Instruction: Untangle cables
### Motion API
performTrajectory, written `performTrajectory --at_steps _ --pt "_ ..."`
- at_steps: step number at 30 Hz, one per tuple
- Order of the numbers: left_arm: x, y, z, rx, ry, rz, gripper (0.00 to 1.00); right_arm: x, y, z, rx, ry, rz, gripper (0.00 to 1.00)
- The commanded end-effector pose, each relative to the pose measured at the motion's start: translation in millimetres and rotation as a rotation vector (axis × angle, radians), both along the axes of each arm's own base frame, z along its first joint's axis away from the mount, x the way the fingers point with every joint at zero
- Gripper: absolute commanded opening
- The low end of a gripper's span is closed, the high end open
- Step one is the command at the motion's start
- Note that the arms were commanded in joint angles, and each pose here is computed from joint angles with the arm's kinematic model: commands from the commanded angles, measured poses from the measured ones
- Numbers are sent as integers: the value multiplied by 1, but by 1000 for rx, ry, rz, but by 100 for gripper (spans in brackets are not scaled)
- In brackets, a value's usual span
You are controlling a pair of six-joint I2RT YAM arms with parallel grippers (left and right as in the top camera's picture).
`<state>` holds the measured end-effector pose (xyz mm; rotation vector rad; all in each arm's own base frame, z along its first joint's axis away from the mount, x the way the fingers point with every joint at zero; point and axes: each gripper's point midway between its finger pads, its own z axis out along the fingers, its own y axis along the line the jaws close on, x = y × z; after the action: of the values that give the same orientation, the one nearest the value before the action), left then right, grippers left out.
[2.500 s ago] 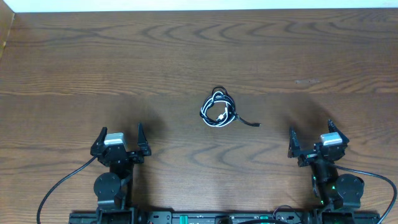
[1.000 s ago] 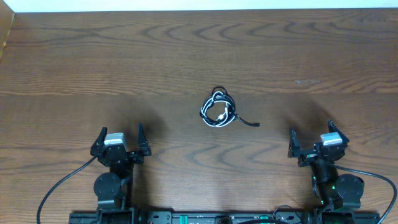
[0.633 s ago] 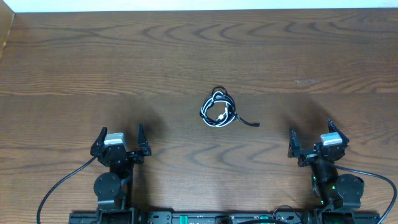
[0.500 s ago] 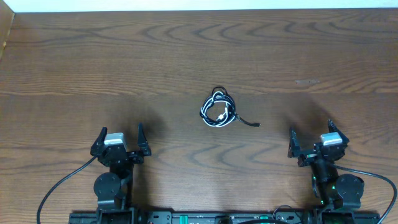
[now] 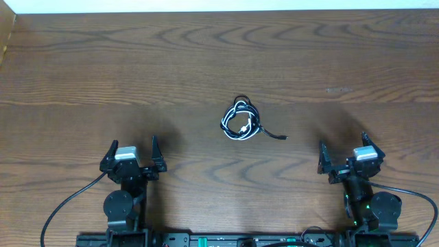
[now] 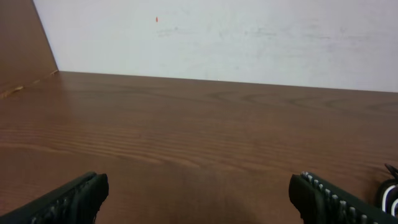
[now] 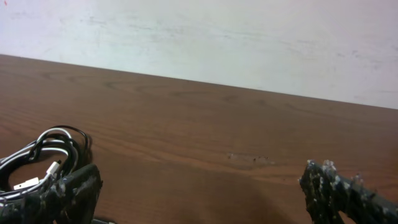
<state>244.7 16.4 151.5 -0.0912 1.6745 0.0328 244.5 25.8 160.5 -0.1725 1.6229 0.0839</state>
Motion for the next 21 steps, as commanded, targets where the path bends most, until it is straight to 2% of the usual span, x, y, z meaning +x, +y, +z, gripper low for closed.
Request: performTrajectory --at_steps 1,21 --pt "-2 3 -17 13 60 15 98 0 1 -1 5 1 0 99" --pt "-2 3 -17 13 60 15 98 0 1 0 5 0 0 99"
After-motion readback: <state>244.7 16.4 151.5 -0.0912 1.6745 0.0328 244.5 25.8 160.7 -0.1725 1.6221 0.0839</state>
